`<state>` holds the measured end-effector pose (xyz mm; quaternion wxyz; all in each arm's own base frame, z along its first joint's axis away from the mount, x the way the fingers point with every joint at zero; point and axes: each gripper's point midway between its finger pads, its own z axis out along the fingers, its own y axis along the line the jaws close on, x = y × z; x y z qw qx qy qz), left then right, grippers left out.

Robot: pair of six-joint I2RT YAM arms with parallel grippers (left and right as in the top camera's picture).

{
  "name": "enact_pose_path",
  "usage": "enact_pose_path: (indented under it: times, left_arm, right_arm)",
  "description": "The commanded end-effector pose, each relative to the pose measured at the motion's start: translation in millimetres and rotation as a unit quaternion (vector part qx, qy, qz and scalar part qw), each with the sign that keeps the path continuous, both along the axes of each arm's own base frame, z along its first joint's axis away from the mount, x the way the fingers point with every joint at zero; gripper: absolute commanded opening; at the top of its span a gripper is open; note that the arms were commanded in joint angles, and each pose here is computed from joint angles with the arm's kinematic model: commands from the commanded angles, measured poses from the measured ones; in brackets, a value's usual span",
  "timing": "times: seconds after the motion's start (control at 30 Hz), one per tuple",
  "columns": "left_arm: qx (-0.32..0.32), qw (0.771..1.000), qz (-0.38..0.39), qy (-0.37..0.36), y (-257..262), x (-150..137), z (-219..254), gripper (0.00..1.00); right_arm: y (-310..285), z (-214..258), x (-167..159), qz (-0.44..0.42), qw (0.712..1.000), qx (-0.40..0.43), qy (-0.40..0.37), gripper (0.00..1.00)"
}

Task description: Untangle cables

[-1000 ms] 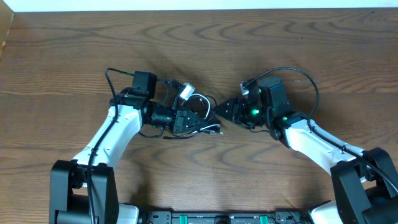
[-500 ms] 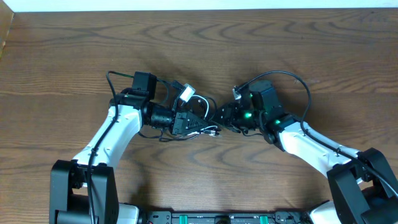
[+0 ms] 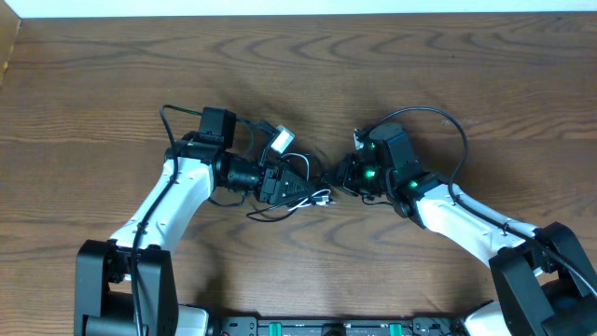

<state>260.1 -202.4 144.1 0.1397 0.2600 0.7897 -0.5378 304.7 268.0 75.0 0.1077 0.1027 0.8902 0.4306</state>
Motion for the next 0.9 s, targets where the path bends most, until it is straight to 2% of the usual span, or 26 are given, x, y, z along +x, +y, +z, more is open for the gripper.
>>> enact_pose_path:
  times: [0.0,0.1,0.2,0.27,0.4,0.43,0.57,0.6,0.77,0.87]
  left_arm:
    - [0.015,1.000,0.010,0.010,0,3,-6,0.48]
    - [0.076,0.995,0.061,0.038,9,17,-23,0.34]
    - [0.141,0.978,0.131,0.078,23,32,-42,0.33]
    - [0.150,0.976,0.138,0.080,25,33,-44,0.31]
    - [0.150,0.976,0.138,0.080,26,33,-44,0.15]
    - [0.150,0.976,0.138,0.080,26,33,-44,0.13]
    - [0.150,0.976,0.138,0.080,26,33,-44,0.13]
    - [0.150,0.976,0.138,0.080,26,33,-44,0.17]
    - [0.150,0.976,0.138,0.080,26,33,-44,0.16]
    - [0.150,0.976,0.138,0.080,26,33,-44,0.21]
  right_arm:
    - [0,-2,1,0.008,1.000,-0.014,-0.017,0.01]
    - [-1,-3,2,0.005,1.000,-0.017,-0.019,0.01]
    - [-2,-3,3,0.004,1.000,-0.021,-0.023,0.01]
    - [-2,-3,3,0.005,0.999,-0.021,-0.024,0.01]
    - [-5,-4,6,0.004,0.999,-0.027,-0.033,0.01]
    - [-6,-4,7,0.003,0.999,-0.027,-0.032,0.01]
    - [-7,-4,8,0.001,0.999,-0.026,-0.032,0.01]
    - [-7,-4,8,0.002,0.999,-0.026,-0.032,0.01]
    - [-7,-4,8,0.007,0.999,-0.028,-0.037,0.01]
    - [-9,-4,9,0.015,0.998,-0.034,-0.051,0.01]
